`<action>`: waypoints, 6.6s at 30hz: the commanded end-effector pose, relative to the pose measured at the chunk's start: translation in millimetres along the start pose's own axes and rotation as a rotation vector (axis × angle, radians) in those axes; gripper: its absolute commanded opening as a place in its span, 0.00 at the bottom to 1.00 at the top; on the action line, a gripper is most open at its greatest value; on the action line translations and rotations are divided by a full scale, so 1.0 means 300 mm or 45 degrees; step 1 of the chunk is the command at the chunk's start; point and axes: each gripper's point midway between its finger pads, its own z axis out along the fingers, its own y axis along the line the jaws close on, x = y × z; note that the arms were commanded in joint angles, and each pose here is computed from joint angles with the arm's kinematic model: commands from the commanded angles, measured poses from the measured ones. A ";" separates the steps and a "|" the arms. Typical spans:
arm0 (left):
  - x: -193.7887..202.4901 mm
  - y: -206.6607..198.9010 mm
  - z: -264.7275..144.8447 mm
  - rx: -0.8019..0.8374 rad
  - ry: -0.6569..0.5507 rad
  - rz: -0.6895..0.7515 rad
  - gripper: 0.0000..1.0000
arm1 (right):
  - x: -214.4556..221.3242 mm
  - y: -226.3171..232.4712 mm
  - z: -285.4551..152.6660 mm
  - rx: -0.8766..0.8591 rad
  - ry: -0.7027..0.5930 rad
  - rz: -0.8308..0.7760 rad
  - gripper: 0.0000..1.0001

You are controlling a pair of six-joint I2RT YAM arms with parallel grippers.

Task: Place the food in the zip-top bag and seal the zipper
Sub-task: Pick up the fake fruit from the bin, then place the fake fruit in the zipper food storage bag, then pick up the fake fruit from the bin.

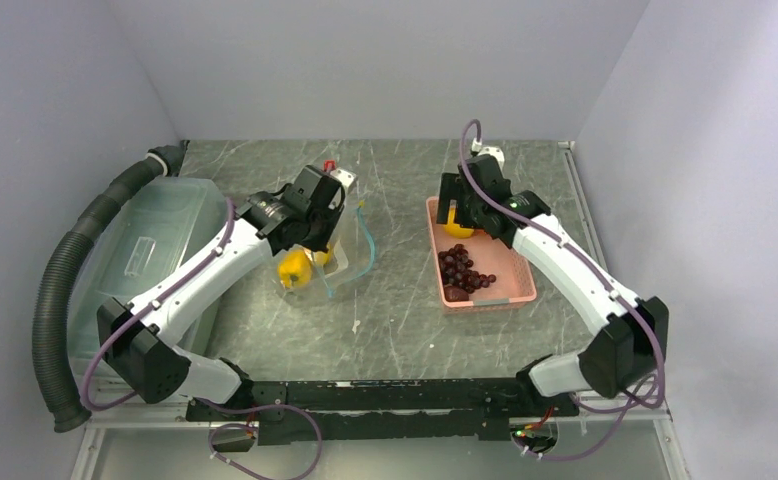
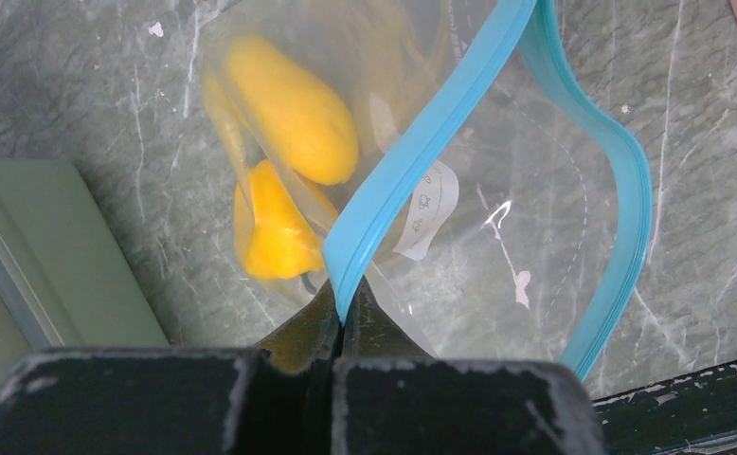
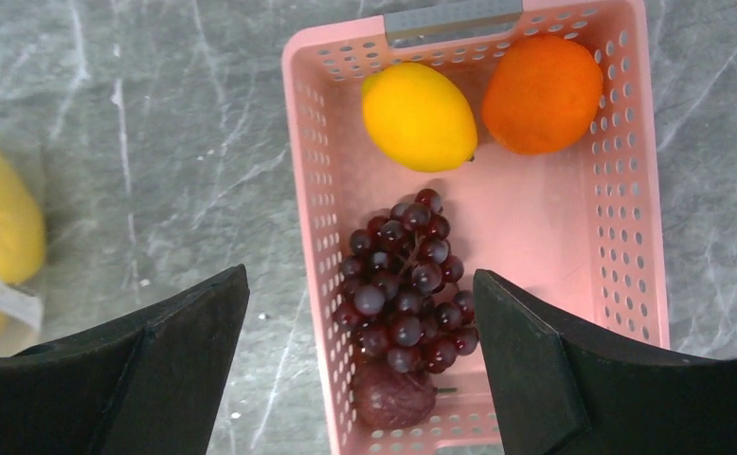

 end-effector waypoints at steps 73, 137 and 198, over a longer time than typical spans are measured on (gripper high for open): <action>-0.019 0.027 0.041 0.009 -0.022 -0.039 0.00 | -0.032 -0.120 0.316 0.158 0.072 -0.123 0.39; -0.038 0.010 0.002 0.062 -0.074 -0.064 0.00 | 0.125 0.849 -0.098 -0.920 0.132 0.139 0.55; -0.031 0.001 0.017 0.072 -0.049 -0.058 0.00 | -0.058 -0.107 -0.038 0.234 -0.160 -0.049 0.98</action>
